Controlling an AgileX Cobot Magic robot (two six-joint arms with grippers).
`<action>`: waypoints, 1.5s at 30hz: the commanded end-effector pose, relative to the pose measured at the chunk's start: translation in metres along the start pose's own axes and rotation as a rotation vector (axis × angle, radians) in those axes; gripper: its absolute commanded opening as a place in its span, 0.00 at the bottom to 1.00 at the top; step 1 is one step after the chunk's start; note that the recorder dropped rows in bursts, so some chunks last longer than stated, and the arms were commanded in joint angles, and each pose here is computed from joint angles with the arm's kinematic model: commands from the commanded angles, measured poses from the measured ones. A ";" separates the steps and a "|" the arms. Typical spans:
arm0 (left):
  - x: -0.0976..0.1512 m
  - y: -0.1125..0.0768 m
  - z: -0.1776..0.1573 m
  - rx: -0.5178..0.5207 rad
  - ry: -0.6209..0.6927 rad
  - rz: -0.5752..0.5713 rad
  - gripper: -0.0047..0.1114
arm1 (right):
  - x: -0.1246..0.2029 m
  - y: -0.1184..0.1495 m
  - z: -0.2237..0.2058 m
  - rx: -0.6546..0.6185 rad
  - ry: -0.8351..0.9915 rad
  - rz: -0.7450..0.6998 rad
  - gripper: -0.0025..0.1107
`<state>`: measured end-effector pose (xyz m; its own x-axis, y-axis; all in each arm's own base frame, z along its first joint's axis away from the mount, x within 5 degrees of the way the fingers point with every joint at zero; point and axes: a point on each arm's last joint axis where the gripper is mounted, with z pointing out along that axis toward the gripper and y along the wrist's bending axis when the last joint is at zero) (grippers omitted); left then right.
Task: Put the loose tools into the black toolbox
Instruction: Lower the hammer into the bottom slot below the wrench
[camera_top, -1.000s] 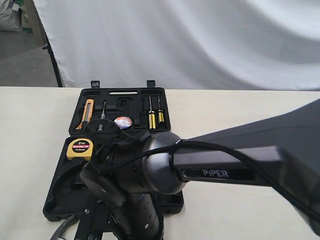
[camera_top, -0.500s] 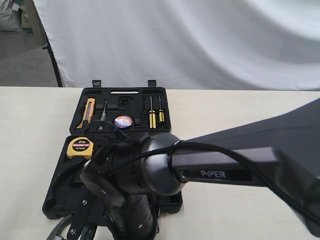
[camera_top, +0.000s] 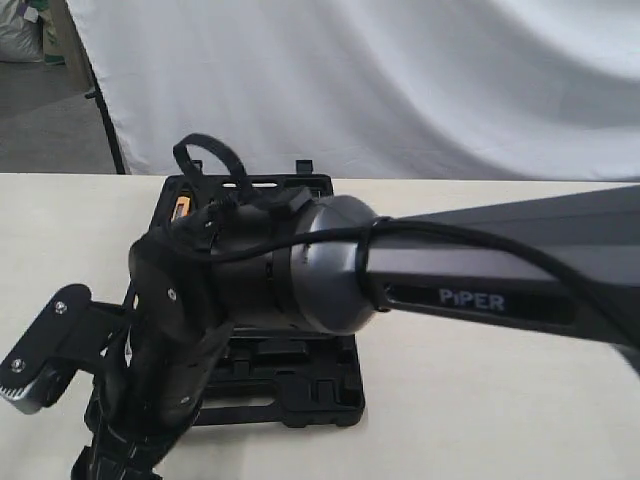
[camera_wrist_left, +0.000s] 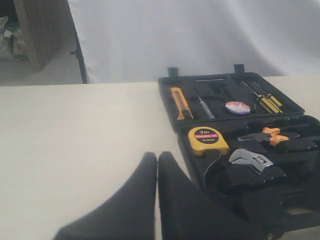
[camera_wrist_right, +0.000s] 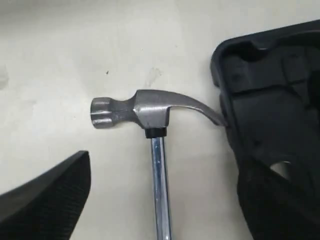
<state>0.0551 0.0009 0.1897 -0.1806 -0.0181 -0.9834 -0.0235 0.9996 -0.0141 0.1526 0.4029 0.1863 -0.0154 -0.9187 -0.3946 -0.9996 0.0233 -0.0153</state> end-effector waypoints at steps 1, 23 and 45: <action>0.001 0.000 0.000 -0.001 0.000 -0.016 0.05 | 0.008 -0.002 0.040 -0.034 0.042 0.010 0.69; 0.001 0.000 0.000 -0.001 0.000 -0.018 0.05 | -0.008 -0.013 -0.050 -0.041 -0.083 -0.209 0.02; 0.001 0.000 0.000 -0.001 0.000 -0.017 0.05 | -0.021 -0.093 0.039 -0.058 0.053 -0.258 0.02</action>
<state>0.0551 0.0009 0.1897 -0.1806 -0.0181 -0.9834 -0.0235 0.9996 -0.0141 0.2402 0.4385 0.1554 0.2361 -0.9113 -0.3372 -0.9708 -0.2365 -0.0406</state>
